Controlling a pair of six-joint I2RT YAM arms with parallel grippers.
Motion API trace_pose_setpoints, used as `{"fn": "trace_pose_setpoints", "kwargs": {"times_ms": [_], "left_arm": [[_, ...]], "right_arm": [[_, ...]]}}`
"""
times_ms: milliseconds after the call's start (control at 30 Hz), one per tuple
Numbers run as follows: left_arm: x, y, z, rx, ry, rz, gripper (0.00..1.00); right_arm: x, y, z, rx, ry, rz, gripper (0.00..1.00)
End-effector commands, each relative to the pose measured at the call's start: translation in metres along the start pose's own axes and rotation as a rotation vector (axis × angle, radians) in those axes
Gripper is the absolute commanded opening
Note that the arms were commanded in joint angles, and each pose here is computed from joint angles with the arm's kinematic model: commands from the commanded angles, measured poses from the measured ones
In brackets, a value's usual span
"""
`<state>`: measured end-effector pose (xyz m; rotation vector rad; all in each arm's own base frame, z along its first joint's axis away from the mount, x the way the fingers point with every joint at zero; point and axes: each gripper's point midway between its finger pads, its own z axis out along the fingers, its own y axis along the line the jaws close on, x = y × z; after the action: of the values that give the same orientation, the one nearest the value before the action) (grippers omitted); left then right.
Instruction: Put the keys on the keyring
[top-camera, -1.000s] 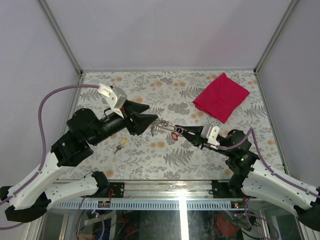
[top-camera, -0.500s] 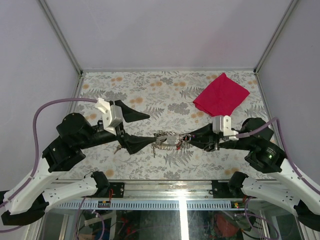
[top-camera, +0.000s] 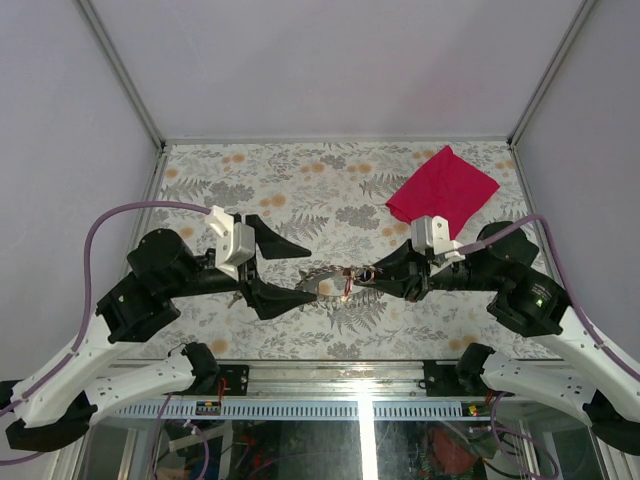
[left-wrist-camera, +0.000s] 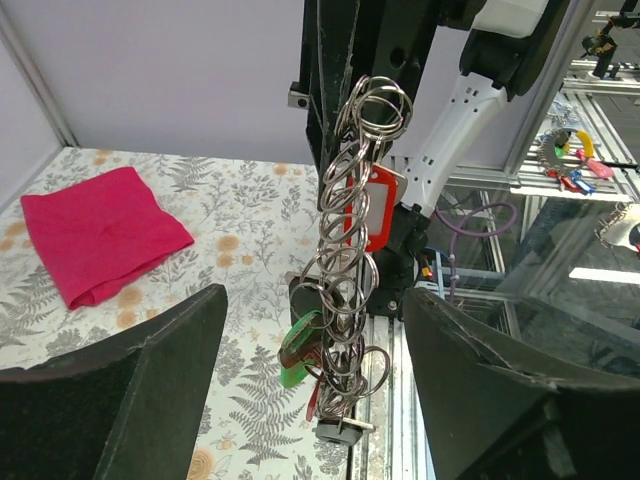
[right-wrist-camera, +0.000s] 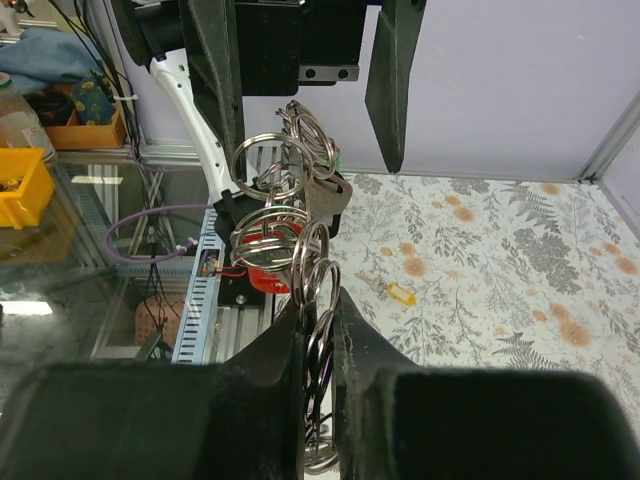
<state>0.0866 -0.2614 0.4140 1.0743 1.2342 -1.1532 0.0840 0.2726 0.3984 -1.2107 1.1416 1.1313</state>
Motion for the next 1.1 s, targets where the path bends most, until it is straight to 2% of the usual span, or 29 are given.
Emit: {"fn": "trace_pose_setpoints", "kwargs": {"times_ms": [0,100,267,333,467,567,667,733,800,933,1067], "left_arm": [[-0.011,0.000,0.002,0.003,-0.053,0.010,0.72],[-0.018,0.015,-0.006,-0.107,-0.074,0.009,0.73],[-0.032,0.067,-0.050,-0.511,-0.176,-0.049,0.78],[-0.029,0.076,-0.065,-0.598,-0.196,-0.059,0.79],[-0.013,0.075,-0.072,-0.620,-0.202,-0.103,0.80],[0.008,0.075,-0.070,-0.617,-0.176,-0.157,0.80],[0.024,0.076,-0.068,-0.625,-0.165,-0.201,0.80],[0.034,0.077,-0.066,-0.628,-0.152,-0.222,0.80],[0.041,0.077,-0.063,-0.617,-0.140,-0.232,0.80],[0.052,0.077,-0.049,-0.579,-0.122,-0.231,0.79],[0.062,0.071,-0.026,-0.478,-0.097,-0.215,0.76]], "right_arm": [[-0.041,-0.002,-0.005,0.021,-0.086,-0.044,0.00],[-0.024,-0.019,-0.008,0.112,0.032,-0.017,0.00],[0.021,-0.053,-0.019,0.307,0.304,0.097,0.00],[0.043,-0.060,-0.017,0.352,0.391,0.176,0.00],[0.092,-0.064,-0.005,0.382,0.574,0.401,0.00],[0.120,-0.050,0.008,0.290,0.675,0.602,0.00],[0.140,-0.036,0.008,0.228,0.789,0.704,0.00],[0.157,-0.045,-0.012,0.339,0.904,0.698,0.00],[0.162,-0.057,-0.028,0.442,0.963,0.666,0.00],[0.143,-0.064,-0.030,0.461,0.904,0.602,0.00],[0.132,-0.062,-0.038,0.424,0.930,0.535,0.00]]}}
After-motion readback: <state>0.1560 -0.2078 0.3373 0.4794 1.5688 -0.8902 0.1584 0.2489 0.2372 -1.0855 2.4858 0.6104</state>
